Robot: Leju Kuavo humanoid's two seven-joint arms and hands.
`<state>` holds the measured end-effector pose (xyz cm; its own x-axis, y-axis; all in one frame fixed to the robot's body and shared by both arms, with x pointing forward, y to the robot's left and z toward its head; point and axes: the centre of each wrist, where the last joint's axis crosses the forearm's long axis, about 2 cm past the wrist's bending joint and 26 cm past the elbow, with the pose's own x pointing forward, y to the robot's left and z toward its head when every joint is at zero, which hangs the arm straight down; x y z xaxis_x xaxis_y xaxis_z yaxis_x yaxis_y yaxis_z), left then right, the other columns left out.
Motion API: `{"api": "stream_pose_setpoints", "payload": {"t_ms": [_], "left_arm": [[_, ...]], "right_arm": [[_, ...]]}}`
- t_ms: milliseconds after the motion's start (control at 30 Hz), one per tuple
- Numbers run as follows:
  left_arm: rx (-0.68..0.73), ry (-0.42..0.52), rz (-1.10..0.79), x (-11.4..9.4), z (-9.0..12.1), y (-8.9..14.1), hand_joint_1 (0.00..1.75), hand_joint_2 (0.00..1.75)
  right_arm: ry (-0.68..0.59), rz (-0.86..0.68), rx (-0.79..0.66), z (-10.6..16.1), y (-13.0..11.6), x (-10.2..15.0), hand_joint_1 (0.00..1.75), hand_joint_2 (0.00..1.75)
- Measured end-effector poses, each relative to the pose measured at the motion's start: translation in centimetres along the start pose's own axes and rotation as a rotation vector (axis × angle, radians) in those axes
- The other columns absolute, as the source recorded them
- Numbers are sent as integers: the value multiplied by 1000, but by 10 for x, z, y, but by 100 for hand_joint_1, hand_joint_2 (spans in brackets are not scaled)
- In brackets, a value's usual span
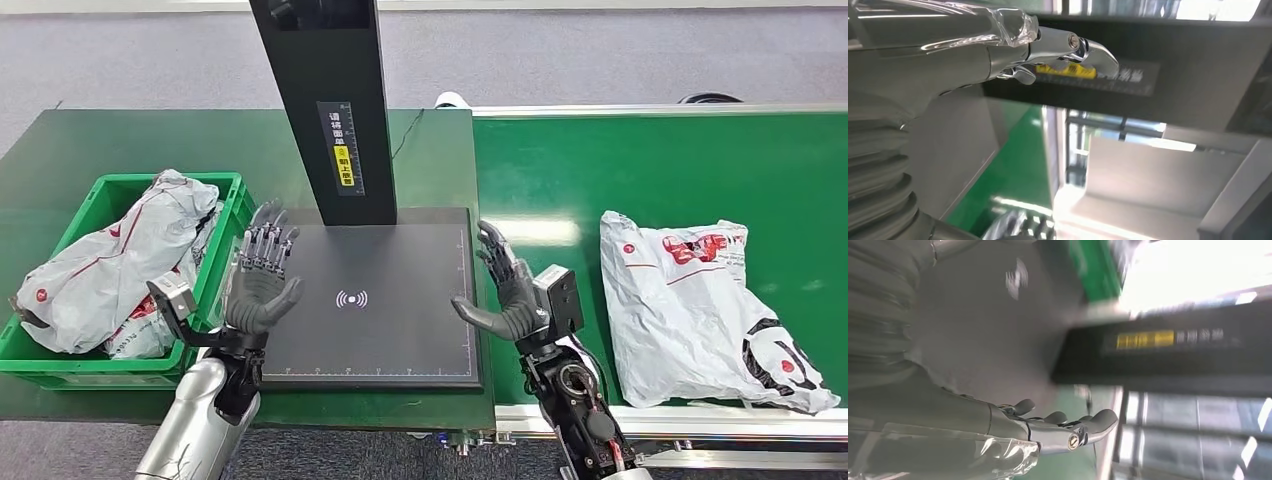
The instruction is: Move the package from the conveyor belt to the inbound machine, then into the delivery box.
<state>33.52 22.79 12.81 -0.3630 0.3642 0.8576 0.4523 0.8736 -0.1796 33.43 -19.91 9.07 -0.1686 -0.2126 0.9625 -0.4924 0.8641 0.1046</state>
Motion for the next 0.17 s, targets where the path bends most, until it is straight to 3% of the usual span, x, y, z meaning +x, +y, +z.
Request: {"api": "stream_pose_setpoints", "payload": {"t_ms": [167], "left_arm": [[-10, 48, 0, -13, 11, -6, 0, 175]], "right_arm": [[13, -100, 40, 5, 5, -8, 0, 175]]}}
